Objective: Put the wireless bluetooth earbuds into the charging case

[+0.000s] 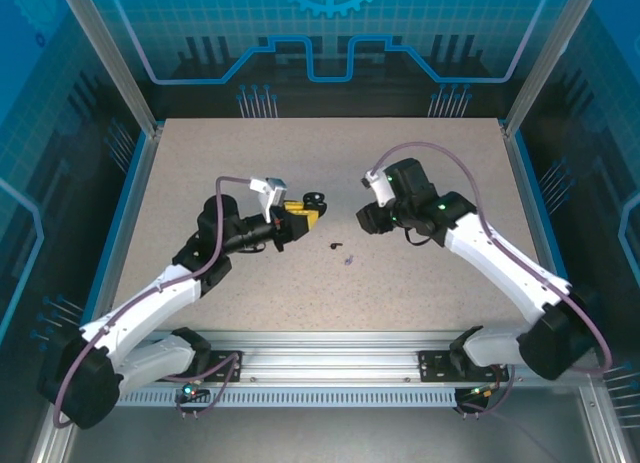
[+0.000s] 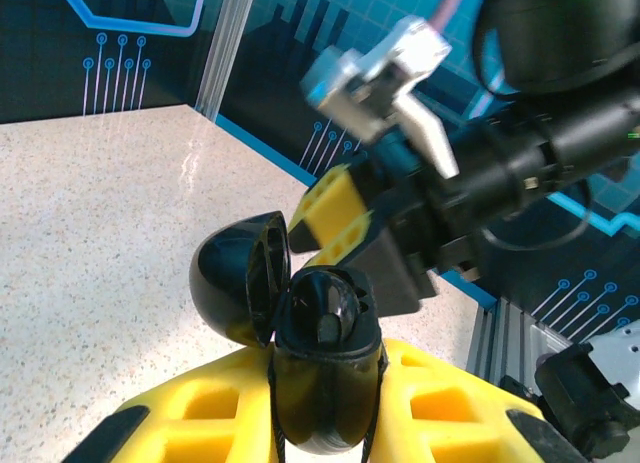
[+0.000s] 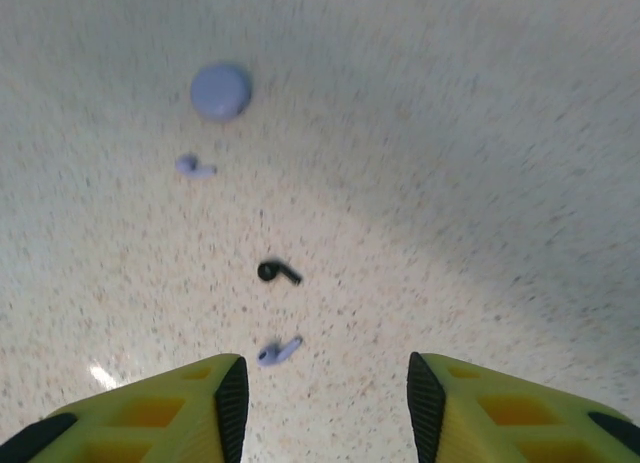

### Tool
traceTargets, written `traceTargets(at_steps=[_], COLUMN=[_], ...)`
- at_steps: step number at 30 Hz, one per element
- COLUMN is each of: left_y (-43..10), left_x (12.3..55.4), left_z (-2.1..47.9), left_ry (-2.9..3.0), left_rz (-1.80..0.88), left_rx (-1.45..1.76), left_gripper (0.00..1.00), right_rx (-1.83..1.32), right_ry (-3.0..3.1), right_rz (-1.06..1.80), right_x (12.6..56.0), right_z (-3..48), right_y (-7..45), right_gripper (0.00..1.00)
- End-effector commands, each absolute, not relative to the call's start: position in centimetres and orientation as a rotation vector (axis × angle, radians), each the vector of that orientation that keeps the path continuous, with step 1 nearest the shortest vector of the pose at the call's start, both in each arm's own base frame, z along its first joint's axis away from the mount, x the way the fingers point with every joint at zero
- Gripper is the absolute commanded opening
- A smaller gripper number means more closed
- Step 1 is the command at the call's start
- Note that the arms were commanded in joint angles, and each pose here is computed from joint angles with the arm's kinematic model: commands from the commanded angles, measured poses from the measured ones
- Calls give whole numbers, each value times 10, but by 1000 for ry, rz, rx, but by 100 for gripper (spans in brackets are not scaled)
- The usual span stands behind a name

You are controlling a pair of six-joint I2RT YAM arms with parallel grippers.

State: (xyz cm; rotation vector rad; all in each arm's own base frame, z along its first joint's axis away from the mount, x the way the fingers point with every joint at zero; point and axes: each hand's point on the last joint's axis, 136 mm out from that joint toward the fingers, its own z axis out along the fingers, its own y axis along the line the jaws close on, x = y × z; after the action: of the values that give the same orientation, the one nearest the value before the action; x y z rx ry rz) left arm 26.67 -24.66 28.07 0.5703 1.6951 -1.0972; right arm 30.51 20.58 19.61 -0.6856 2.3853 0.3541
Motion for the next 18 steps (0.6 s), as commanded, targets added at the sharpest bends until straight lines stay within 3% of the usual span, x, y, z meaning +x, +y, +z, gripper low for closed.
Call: traceTargets(at_steps=[1, 18], left_y=[-239, -237], left_x=[260, 255], left_z=[279, 277], left_ry=[1714, 1712], left_rz=[-1098, -1104], left_rx=[545, 531], left_gripper=[3, 3], right_rx=[-811, -894], right_ry=[2436, 2682], right_rz=[428, 455], right_x=[300, 335], right_z=[184, 83], right_y=[218, 253], right_gripper=[47, 32])
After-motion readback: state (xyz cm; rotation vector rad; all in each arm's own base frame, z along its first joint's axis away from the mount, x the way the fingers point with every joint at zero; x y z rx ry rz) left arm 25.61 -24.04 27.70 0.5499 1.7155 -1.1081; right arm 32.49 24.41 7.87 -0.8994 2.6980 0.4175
